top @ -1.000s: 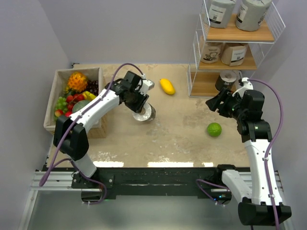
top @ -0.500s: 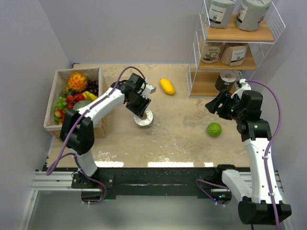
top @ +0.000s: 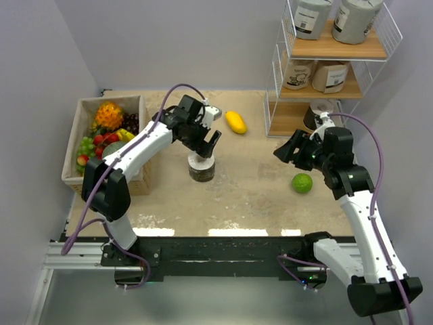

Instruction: Place and organize the paper towels onto the shelf

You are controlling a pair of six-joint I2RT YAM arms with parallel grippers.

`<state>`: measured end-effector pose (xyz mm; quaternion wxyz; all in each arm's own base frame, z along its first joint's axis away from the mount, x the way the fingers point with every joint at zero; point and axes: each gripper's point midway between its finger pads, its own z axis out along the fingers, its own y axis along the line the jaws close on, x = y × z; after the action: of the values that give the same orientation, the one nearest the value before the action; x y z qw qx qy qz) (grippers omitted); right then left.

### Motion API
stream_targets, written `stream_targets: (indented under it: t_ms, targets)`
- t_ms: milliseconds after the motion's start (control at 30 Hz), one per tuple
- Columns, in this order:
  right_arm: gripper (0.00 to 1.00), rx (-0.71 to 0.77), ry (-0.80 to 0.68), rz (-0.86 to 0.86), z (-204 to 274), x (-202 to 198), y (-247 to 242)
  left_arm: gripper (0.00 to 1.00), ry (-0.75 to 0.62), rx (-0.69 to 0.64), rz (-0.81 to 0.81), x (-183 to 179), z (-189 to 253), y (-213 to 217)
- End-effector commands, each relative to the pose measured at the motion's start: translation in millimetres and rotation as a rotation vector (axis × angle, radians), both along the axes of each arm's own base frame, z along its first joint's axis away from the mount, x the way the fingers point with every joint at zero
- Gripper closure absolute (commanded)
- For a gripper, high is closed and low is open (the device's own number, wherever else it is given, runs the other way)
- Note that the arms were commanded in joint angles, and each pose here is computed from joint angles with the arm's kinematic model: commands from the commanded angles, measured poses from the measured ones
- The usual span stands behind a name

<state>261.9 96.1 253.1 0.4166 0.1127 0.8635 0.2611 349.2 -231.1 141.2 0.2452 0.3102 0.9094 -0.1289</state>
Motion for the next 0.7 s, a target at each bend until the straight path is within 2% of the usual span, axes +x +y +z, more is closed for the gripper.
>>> stream_targets:
  t_ms: [0, 233, 367, 500, 667]
  targets:
    - [0.33, 0.063, -0.017, 0.018, 6.7, 11.4, 32.2, 0.00, -0.220, -0.143, 0.016, 16.4, 76.1, -9.8]
    - [0.33, 0.128, -0.032, 0.057, 3.5, 23.5, 84.3, 0.00, -0.493, -0.146, 0.136, 15.8, 119.2, 27.8]
    - [0.31, 0.104, -0.035, 0.107, -2.5, 31.8, 119.0, 0.00, -0.647, -0.173, 0.220, -5.5, 134.3, 60.3]
    - [0.27, 0.031, -0.020, 0.155, -22.8, 51.8, 148.6, 0.00, -0.821, -0.251, 0.350, -23.6, 161.0, 91.2]
    - [0.26, -0.017, -0.008, 0.225, -34.5, 58.5, 190.2, 0.00, -0.901, -0.380, 0.484, -53.5, 167.9, 118.5]
